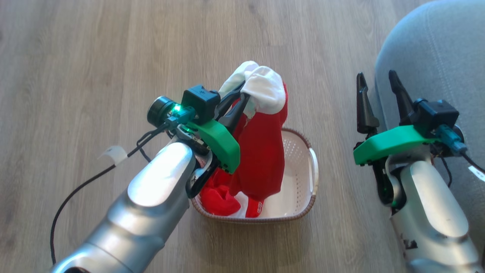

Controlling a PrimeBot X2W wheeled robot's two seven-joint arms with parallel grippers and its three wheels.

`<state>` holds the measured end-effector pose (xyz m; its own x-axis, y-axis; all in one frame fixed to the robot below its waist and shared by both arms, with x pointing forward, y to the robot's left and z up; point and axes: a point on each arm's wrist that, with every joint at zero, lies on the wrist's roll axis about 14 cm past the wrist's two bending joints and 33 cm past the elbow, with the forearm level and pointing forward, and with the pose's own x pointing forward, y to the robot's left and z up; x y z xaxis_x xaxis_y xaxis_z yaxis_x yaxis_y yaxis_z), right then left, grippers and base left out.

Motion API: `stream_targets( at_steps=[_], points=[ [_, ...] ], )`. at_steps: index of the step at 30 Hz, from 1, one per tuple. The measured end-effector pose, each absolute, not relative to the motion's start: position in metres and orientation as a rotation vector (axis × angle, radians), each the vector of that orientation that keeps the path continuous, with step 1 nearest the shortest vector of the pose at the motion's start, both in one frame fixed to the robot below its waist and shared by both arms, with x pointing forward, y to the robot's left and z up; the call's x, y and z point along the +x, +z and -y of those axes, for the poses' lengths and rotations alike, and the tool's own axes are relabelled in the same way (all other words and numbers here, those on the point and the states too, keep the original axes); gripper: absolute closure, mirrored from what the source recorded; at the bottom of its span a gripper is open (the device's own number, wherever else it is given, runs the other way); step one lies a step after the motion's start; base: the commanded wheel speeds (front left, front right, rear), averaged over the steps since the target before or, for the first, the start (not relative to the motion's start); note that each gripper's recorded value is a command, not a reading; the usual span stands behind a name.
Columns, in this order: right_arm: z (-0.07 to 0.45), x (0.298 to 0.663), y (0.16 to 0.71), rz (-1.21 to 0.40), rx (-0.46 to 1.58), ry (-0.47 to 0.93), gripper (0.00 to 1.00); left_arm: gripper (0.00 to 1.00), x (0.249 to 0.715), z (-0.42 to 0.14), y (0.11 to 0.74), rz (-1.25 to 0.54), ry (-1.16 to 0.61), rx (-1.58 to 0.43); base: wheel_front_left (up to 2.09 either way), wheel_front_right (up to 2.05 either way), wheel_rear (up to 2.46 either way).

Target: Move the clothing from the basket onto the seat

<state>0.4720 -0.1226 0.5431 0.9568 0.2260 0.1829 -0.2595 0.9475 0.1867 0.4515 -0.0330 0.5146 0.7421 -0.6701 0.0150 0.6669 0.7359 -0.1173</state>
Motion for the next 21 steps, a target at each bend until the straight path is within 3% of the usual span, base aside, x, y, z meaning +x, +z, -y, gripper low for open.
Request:
stream_targets(
  at_steps=[17,21],
  points=[
    [0.124,0.445,0.550,0.168,0.226,0.239,0.00,1.00,0.449,0.042,0.650,0.338,-0.785,-0.092,0.00,0.00,0.00],
    [0.123,0.444,0.551,0.168,0.228,0.238,0.00,1.00,0.448,0.044,0.657,0.357,-0.794,-0.091,0.00,0.00,0.00]
  ],
)
